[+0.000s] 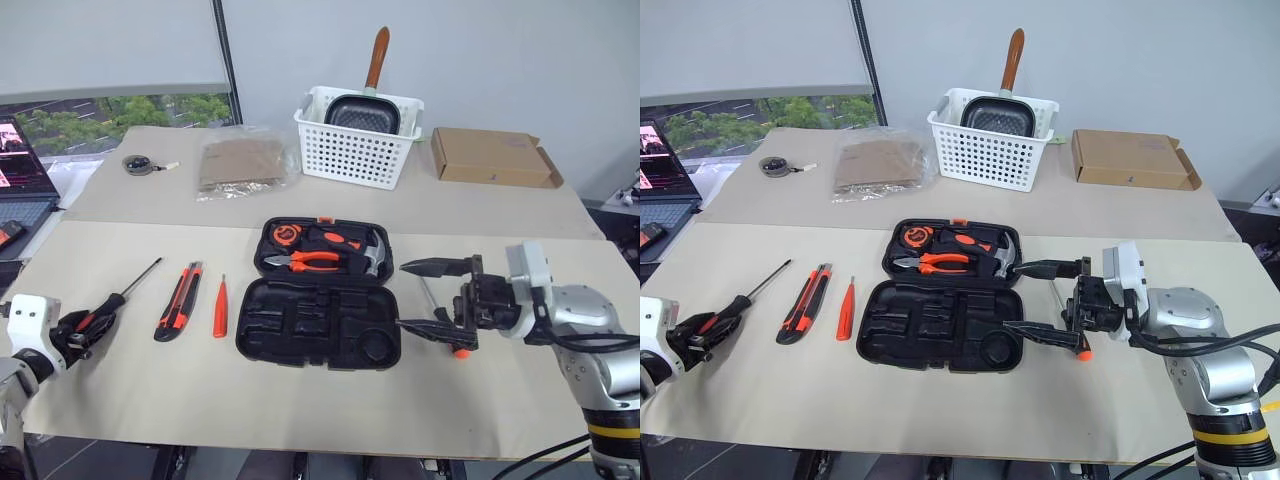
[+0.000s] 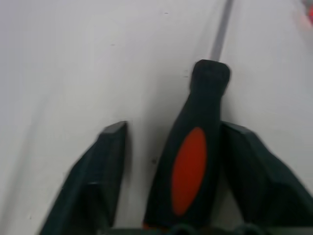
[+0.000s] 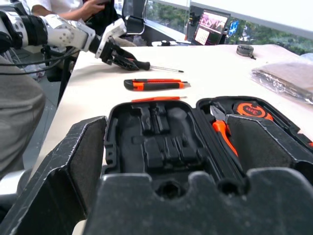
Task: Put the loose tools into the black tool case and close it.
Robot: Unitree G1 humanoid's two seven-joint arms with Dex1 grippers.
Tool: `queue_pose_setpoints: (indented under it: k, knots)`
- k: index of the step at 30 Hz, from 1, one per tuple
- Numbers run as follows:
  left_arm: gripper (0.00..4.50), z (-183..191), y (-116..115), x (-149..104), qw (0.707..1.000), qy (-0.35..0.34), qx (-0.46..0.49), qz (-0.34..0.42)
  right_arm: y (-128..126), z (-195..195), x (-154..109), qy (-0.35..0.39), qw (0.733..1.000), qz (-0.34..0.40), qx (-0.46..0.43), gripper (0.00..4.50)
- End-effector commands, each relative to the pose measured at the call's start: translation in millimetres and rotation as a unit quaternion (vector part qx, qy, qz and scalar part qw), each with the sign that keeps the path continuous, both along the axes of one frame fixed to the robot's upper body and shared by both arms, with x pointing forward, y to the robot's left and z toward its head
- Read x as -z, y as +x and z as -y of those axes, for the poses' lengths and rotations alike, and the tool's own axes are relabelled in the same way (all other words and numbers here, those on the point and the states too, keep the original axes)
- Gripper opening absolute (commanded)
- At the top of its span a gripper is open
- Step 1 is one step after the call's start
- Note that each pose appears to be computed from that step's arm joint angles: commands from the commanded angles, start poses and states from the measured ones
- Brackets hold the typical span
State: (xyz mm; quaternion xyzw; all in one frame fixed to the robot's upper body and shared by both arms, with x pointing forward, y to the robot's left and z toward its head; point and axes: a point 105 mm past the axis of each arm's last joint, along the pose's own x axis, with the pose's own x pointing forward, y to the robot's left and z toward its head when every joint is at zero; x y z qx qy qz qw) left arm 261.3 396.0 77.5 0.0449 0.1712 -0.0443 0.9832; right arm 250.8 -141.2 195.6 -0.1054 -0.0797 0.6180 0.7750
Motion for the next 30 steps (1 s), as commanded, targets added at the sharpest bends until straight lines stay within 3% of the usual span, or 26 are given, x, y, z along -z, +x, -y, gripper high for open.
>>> queue_pose_setpoints:
  k: [1,2,6,9,14,24,30]
  knots:
    - [1.24,-6.3,-3.9,-3.5,1.000,-0.011,-0.001,0.008,-4.0,-3.0,-12.8,0.009,1.000,0.020,-0.007,4.50]
    - [0.98,-3.8,-1.5,-11.0,1.000,-0.016,0.007,0.023,-3.9,-2.7,-13.1,0.010,1.000,0.020,-0.005,4.50]
    - [0.99,18.9,15.2,-54.0,0.991,-0.026,0.069,0.108,-2.5,3.4,-13.4,0.010,1.000,0.020,0.011,4.50]
    - [0.99,61.4,30.9,-96.1,0.971,-0.028,0.172,0.166,-1.4,12.4,-15.1,0.013,0.999,0.018,0.030,4.50]
    - [0.99,132.5,40.4,-120.5,0.916,0.016,0.357,0.181,-0.6,28.4,-14.1,0.011,0.998,0.015,0.064,4.50]
    - [0.99,208.5,66.0,-83.0,0.799,0.115,0.582,0.098,-8.3,64.6,5.8,-0.028,0.990,0.013,0.139,4.50]
    - [0.99,239.1,82.8,-73.7,0.772,0.113,0.617,0.104,-21.4,79.0,10.4,-0.034,0.983,0.017,0.182,4.50]
